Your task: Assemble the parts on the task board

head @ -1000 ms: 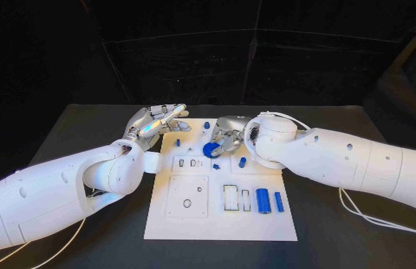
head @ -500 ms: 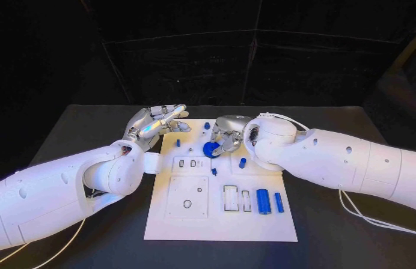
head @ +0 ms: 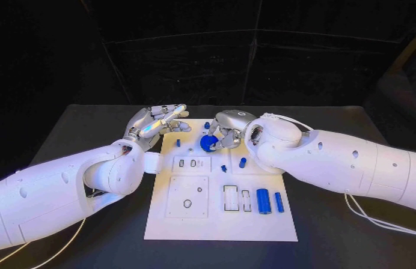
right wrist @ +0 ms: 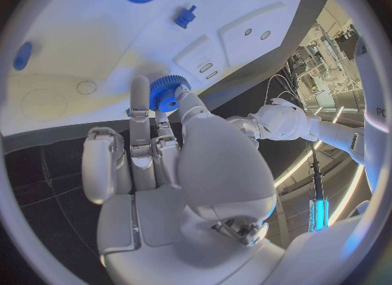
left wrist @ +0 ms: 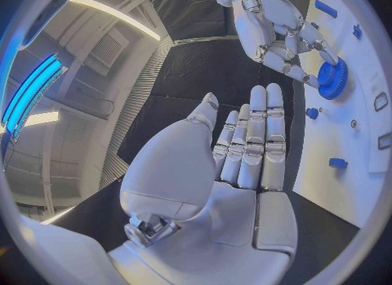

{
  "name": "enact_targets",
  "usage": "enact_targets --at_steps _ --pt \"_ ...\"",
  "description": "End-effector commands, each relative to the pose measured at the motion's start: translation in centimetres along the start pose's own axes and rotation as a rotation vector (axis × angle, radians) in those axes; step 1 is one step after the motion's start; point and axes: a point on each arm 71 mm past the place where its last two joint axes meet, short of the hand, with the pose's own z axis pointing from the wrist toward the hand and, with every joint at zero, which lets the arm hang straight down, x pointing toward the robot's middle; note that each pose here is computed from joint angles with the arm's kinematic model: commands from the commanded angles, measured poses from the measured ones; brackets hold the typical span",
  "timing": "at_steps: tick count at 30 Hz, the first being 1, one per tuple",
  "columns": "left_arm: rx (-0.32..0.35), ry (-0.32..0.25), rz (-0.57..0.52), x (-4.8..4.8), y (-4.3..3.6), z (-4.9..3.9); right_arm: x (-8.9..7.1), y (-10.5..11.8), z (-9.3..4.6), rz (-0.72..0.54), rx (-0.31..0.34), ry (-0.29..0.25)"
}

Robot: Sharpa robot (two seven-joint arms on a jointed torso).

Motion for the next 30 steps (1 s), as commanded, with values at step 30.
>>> enact_targets --at_steps 30 --pt "0.007 0.017 -0.004 0.27 -0.1 0.14 0.1 0.7 4.3 -0.098 0.061 -0.086"
